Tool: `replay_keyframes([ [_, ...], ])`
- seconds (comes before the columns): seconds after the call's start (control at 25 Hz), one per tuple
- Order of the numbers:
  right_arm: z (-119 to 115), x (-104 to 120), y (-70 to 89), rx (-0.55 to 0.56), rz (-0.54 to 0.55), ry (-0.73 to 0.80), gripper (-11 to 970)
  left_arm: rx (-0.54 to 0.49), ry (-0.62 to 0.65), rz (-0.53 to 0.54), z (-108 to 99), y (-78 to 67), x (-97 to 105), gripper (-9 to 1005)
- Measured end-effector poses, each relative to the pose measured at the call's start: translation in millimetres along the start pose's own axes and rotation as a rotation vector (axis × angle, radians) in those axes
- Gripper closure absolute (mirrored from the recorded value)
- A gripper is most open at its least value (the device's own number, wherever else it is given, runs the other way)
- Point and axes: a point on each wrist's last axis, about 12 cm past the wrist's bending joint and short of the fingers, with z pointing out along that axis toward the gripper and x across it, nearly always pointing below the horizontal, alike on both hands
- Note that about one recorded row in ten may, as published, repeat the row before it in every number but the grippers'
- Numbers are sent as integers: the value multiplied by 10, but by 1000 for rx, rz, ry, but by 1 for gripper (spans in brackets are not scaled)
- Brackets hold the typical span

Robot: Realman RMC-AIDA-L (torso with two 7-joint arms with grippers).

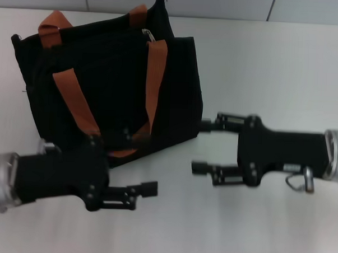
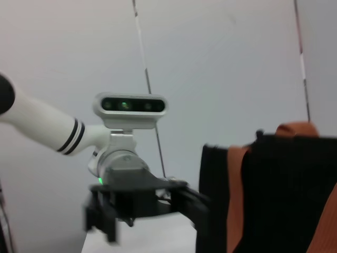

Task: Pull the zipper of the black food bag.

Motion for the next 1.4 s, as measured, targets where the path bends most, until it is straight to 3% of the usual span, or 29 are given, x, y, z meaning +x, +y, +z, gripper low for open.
replay_keyframes([
  [0.04, -8, 76, 57, -16, -11, 23, 170, -24, 25, -4, 24, -11, 94, 160],
  [0.2, -19, 193, 135, -34, -9, 59, 170, -42, 44, -5, 37, -17, 161, 160],
  [0.24, -19, 227, 157, -37, -5, 63, 170, -58, 80, -13, 49, -51, 284, 160],
  [0.56, -5, 346, 248, -40, -13, 55, 170, -35, 130, -12, 41, -66, 333, 160],
  [1.4, -6, 346, 248, -34, -20, 48, 170, -24, 140, -8, 39, -66, 331, 160],
])
